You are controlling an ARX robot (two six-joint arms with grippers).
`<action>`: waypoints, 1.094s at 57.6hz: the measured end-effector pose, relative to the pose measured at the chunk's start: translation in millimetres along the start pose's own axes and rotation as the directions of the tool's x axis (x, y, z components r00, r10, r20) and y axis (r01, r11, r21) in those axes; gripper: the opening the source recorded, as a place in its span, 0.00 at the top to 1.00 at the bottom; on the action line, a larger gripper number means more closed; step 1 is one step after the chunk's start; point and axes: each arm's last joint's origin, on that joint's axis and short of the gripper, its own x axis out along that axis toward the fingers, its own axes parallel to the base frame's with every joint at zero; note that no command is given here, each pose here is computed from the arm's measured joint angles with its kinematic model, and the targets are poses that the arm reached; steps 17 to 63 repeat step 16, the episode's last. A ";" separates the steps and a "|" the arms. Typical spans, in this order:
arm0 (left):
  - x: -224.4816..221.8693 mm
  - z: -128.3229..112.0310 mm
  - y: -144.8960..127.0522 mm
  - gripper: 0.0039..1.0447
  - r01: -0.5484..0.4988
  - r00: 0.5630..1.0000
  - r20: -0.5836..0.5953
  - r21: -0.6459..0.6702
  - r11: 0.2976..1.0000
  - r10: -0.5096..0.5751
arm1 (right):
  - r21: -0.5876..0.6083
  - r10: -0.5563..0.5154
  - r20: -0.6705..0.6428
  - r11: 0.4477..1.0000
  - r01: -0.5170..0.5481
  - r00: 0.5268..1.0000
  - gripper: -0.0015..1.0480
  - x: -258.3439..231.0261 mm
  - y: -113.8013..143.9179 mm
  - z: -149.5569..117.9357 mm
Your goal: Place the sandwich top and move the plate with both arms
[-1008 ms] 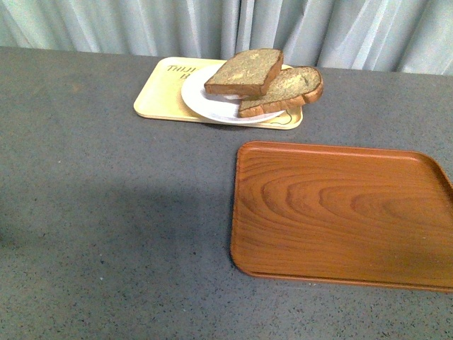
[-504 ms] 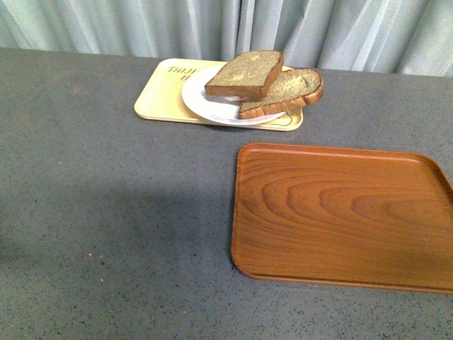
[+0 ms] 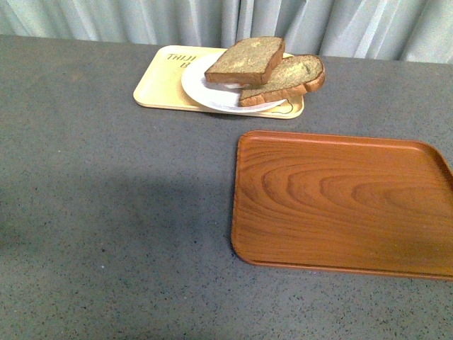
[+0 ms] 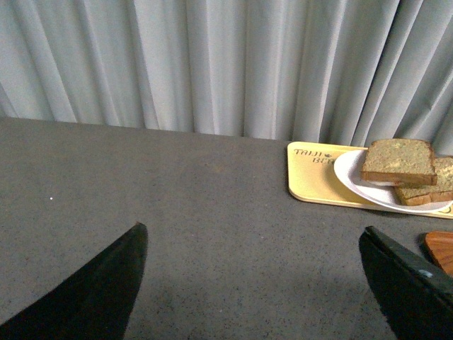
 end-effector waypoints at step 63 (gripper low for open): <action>0.0 0.0 0.0 0.08 0.000 1.000 0.000 0.002 1.000 0.000 | 0.000 0.000 0.000 1.000 0.000 1.000 0.09 0.0 0.0 0.0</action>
